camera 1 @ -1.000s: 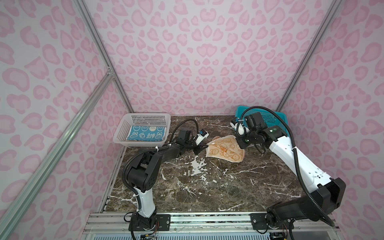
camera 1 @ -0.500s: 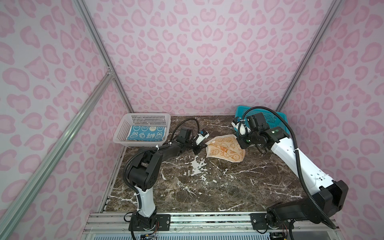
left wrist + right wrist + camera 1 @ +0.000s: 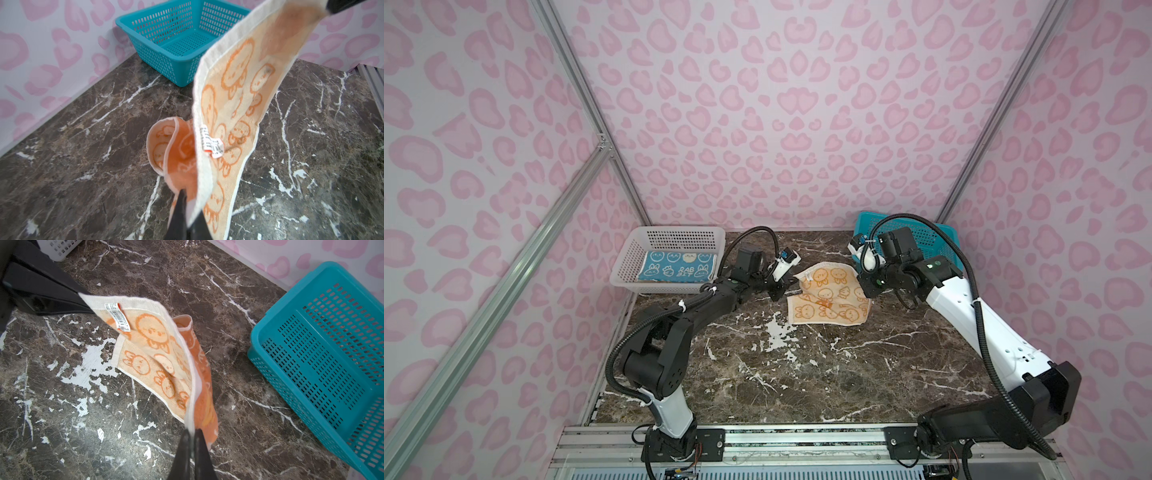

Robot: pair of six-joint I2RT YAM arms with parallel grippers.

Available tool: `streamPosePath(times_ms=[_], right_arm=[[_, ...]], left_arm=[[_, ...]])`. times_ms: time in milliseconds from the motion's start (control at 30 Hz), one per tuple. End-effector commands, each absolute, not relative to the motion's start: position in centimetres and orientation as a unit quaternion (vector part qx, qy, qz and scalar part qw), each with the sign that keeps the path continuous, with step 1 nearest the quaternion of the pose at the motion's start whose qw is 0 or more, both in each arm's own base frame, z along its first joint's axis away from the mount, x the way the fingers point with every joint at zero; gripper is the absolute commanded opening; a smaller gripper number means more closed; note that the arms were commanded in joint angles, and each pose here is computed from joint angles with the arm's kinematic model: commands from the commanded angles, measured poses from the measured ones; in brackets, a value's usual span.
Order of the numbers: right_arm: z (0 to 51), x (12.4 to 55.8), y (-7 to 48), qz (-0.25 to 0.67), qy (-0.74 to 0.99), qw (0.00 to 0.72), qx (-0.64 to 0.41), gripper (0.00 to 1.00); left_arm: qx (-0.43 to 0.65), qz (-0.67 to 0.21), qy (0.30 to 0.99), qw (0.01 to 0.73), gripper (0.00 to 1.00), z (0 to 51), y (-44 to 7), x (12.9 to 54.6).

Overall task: Fold and stack the towels
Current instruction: 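Raise the orange towel by two corners with both grippers, spreading it open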

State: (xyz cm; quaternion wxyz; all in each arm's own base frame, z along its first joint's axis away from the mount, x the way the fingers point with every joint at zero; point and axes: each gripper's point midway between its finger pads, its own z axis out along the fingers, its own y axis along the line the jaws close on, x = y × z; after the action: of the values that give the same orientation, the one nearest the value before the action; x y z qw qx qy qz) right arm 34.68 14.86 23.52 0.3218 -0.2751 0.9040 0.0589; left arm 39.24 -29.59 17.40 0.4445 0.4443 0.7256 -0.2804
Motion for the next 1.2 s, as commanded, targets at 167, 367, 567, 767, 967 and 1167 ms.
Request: streamPosePath(times_ms=[167,367,567,767,967,1167], right_arm=[[27.2,37.7,14.1,0.068,0.891,0.393,-0.215,0.00],[33.8,40.5,13.5,0.096,0.859,0.470,-0.179,0.00],[40.7,38.2,15.3,0.156,0.803,0.530,-0.225,0.00],[44.7,31.7,16.2,0.178,0.758,0.560,-0.285,0.00],[47.2,25.9,16.2,0.207,0.727,0.579,-0.306,0.00],[49.1,23.1,16.0,0.240,0.701,0.601,-0.301,0.00]], left_arm=[[0.405,-0.193,0.711,0.541,0.04,26.6,-26.1,41.2],[0.411,-0.121,0.673,0.603,0.04,35.4,-24.0,41.0],[0.433,-0.100,0.612,0.654,0.04,42.3,-22.8,37.0],[0.483,-0.112,0.543,0.678,0.04,46.0,-21.7,29.7],[0.497,-0.134,0.495,0.700,0.03,49.3,-20.1,22.9],[0.476,-0.165,0.499,0.705,0.03,50.6,-19.2,20.1]])
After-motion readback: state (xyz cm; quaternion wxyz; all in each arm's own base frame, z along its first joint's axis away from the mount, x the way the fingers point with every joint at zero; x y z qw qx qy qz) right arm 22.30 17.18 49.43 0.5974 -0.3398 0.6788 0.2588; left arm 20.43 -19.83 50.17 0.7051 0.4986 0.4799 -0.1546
